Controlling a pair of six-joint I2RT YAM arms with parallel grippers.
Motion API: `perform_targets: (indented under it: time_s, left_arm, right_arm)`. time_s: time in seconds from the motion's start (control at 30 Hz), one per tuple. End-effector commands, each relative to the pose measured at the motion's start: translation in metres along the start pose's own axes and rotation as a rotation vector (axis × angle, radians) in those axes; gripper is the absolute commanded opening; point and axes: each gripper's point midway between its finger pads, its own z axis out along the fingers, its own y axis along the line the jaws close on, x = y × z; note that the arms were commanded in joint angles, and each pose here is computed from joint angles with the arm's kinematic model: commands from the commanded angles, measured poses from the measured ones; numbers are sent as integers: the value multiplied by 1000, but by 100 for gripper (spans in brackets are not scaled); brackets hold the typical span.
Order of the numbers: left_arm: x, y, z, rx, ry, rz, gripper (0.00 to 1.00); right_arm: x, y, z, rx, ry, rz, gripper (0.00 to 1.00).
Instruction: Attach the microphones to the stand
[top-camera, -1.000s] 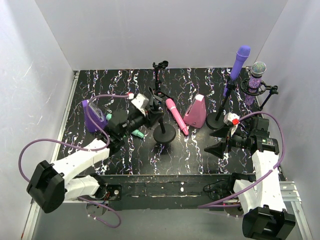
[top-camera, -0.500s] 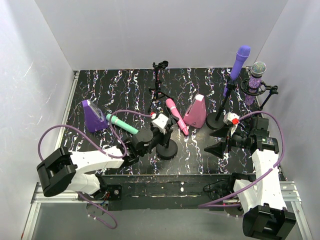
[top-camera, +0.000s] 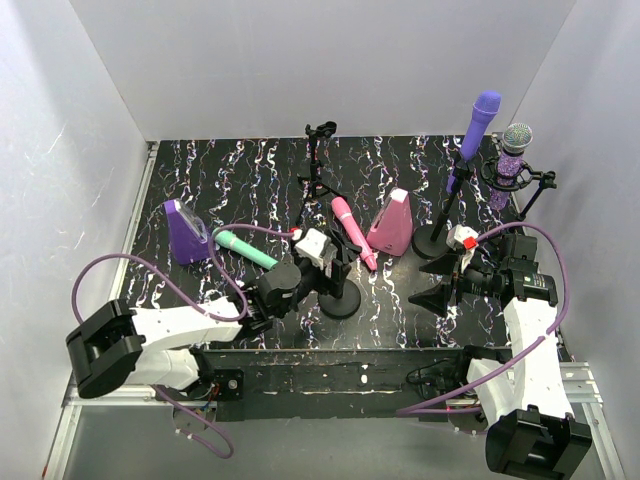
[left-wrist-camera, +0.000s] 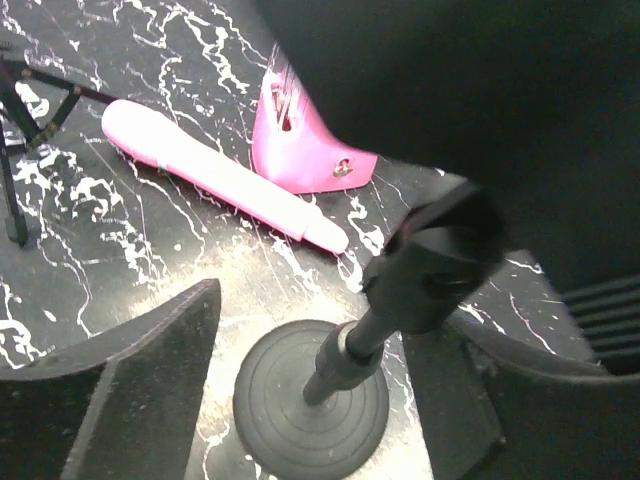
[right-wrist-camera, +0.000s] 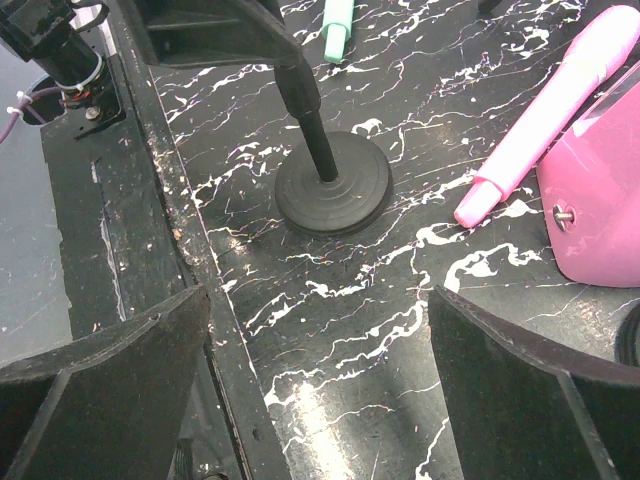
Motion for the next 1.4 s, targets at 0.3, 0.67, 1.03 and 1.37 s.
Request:
perform_targets:
  time_s: [0.3, 0.67, 1.03, 1.37]
  left_arm:
    - [-7, 28, -64, -56, 37, -85, 98]
    - [-2, 83, -127, -316, 42, -329, 98]
    - [19, 106, -128, -497, 156, -408, 98]
    - [37, 144, -91, -476, 281, -653, 98]
  right_arm:
    - [-1, 0, -1, 6, 5, -14, 96]
    - [3, -5, -2, 21, 19, -17, 96]
    - [5, -7, -1, 22, 28, -1, 96]
    - [7, -9, -1, 27, 34, 1, 96]
